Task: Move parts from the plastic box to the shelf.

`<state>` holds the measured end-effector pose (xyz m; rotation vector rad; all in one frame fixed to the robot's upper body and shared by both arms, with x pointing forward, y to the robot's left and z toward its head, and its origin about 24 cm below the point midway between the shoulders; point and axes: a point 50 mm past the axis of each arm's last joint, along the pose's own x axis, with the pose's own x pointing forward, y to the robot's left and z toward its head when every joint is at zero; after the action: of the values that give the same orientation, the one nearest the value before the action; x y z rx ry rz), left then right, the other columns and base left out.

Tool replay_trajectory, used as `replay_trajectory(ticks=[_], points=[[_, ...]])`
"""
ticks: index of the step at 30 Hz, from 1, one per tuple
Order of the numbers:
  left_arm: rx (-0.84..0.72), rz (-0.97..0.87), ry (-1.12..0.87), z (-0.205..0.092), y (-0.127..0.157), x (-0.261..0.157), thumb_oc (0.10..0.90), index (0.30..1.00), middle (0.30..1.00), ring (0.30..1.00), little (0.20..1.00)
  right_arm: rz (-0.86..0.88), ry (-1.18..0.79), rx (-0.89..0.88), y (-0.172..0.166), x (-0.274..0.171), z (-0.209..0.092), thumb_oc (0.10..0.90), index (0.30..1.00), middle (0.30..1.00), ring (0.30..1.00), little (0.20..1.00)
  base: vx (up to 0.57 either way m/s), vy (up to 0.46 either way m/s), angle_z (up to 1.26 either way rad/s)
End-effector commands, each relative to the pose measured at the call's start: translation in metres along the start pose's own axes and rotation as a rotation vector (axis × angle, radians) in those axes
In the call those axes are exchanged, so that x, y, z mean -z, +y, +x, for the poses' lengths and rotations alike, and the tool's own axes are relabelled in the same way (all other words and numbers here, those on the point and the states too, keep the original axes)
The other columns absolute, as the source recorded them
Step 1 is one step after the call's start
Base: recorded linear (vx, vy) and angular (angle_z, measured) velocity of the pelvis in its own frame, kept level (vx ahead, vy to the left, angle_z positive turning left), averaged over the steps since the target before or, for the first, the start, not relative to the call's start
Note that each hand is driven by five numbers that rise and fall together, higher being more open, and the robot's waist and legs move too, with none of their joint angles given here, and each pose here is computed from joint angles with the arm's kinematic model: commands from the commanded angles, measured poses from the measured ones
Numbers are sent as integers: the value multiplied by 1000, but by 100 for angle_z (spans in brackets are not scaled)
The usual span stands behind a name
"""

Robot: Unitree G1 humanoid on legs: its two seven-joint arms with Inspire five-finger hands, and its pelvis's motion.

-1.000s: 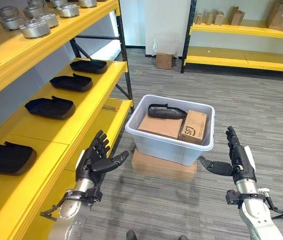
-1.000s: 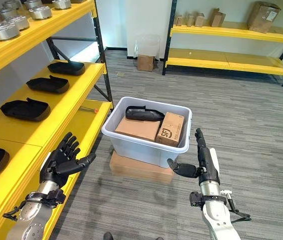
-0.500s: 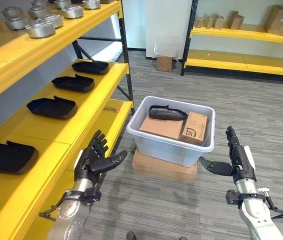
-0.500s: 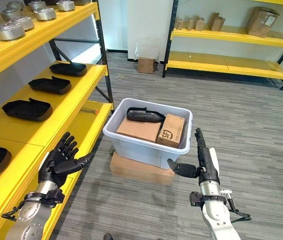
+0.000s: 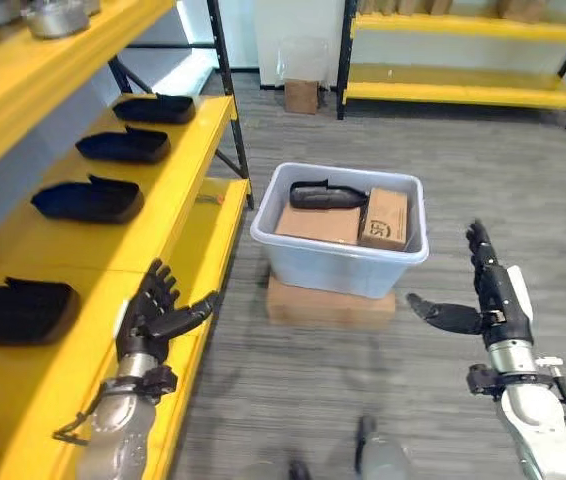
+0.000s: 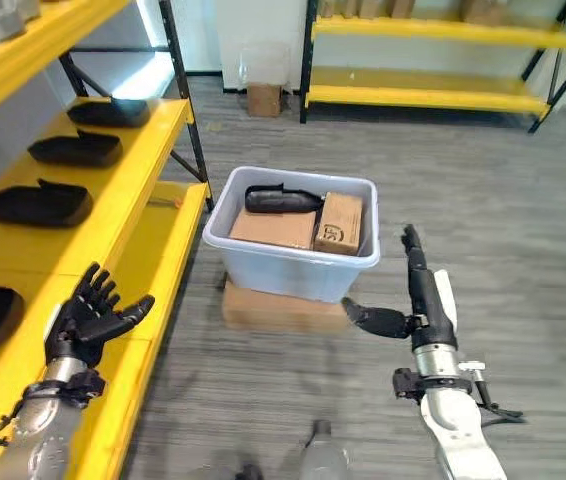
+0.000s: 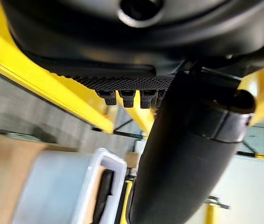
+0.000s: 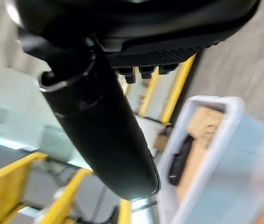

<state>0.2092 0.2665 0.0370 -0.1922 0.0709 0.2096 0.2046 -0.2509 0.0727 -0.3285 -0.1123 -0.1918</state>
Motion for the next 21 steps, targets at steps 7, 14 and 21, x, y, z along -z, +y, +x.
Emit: replay_trajectory(ticks=[7,14,21], points=[[203,69,-206,-4,-28,-48,900,1000,1000,1000,1000,20,-245,109,-7,-42,23,900,1000,1000,1000,1000,209,-159,49],[207,63,-199,-7,-26,-49,900,1000,1000,1000,1000,-5,-245,171,-10,-43,27,900,1000,1000,1000,1000,149,-180,19],[221,44,-212,-6,-32,-51,900,1000,1000,1000,1000,-35,-275,252,-19,-46,26,900,1000,1000,1000,1000,63,-60,-3]])
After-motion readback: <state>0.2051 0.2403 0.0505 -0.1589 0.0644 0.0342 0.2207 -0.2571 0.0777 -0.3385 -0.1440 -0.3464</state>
